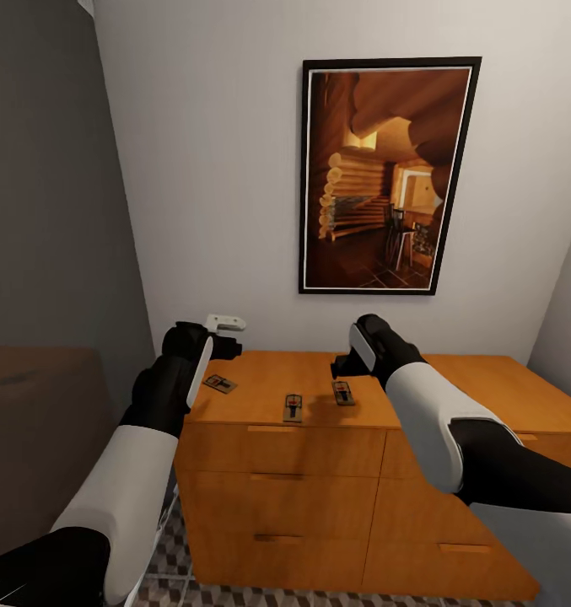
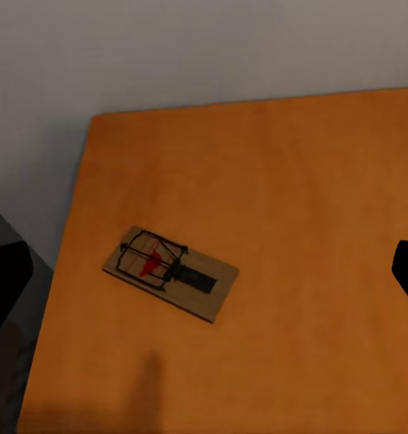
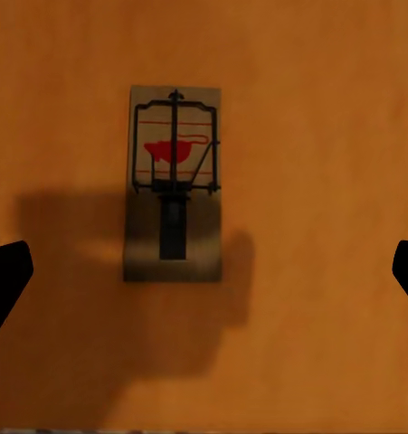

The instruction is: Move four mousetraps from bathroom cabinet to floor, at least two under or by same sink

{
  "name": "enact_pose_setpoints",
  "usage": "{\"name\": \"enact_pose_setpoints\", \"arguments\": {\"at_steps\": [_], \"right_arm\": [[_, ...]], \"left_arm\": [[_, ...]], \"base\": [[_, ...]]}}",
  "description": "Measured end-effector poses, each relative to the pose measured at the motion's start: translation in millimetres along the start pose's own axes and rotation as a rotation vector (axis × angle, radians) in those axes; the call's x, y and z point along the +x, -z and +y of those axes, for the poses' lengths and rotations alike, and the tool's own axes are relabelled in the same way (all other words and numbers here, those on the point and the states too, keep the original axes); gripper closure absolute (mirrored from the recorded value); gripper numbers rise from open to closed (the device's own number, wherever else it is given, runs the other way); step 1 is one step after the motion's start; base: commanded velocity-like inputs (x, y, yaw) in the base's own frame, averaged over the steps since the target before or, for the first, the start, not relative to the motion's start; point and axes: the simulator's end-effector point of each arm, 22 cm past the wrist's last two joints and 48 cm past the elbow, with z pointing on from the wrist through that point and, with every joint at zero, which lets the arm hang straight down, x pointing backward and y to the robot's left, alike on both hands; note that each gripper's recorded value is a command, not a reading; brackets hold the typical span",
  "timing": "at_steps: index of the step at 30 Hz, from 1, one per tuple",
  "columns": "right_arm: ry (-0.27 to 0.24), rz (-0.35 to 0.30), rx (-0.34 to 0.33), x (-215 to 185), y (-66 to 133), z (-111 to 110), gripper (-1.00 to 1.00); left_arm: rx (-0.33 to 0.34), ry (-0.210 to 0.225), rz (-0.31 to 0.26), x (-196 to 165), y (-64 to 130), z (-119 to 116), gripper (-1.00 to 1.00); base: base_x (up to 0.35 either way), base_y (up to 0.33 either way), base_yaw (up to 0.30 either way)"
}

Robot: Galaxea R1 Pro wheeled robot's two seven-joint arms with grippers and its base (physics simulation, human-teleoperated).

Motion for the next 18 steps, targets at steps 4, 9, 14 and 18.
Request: {"name": "enact_pose_setpoints", "arguments": {"at_steps": [4, 9, 14, 18], "right_arm": [[-0.001, 0.005, -0.002, 1.6, -1.0, 0.4, -1.0], [-0.001, 0.013, -0.003, 4.6, -3.1, 0.9, -1.0], [-0.001, 0.015, -0.003, 5.6, -3.7, 1.0, -1.0], [-0.002, 0.016, -0.005, 5.9, -3.9, 1.7, -1.0]], "left_arm": [[0.0, 0.0, 0.001, 0.2, -0.1, -0.1, -1.0], [0.001, 0.0, 0.001, 0.3, 0.0, -0.6, -1.0], [0.004, 0.0, 0.001, 0.1, 0.3, -2.8, -1.0], [0.005, 0.0, 0.0, -0.4, 0.7, -4.0, -1.0]], "base": [[0.0, 0.0, 0.0], [0.0, 0.0, 0.0], [0.0, 0.0, 0.0], [0.0, 0.0, 0.0]]}}
